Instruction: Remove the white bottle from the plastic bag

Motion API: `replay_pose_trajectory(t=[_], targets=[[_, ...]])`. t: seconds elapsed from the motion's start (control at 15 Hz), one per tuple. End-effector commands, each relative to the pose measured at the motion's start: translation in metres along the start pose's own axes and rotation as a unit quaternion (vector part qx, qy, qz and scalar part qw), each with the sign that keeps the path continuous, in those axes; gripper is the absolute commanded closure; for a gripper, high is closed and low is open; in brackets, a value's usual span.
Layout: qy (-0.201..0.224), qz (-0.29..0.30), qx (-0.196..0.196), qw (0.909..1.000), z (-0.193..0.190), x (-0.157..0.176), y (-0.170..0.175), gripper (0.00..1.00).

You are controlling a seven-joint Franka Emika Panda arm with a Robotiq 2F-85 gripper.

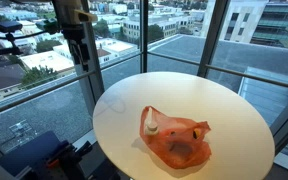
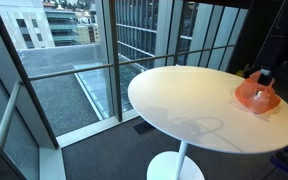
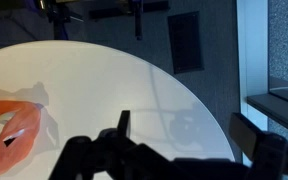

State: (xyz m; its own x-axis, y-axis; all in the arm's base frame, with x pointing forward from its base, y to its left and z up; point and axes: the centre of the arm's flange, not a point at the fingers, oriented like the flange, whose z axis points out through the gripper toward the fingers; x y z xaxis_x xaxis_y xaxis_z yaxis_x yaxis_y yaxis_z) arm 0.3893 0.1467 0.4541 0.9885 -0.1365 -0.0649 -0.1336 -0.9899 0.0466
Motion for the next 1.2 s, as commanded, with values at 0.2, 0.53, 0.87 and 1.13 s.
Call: replay_pose_trajectory(t=[0.2,0.53,0.87,1.13], targets=[[0.000,0.000,0.000,1.0000,0.000,0.000,0.000,0.00],[0.002,0.015,-0.001,0.9999,-0.005,0.010,0.020,0.00],[0.003,0.052,0.012,0.9986,-0.008,0.025,0.064,0.00],[0.005,0.089,0.033,0.9955,-0.006,0.037,0.115,0.00]])
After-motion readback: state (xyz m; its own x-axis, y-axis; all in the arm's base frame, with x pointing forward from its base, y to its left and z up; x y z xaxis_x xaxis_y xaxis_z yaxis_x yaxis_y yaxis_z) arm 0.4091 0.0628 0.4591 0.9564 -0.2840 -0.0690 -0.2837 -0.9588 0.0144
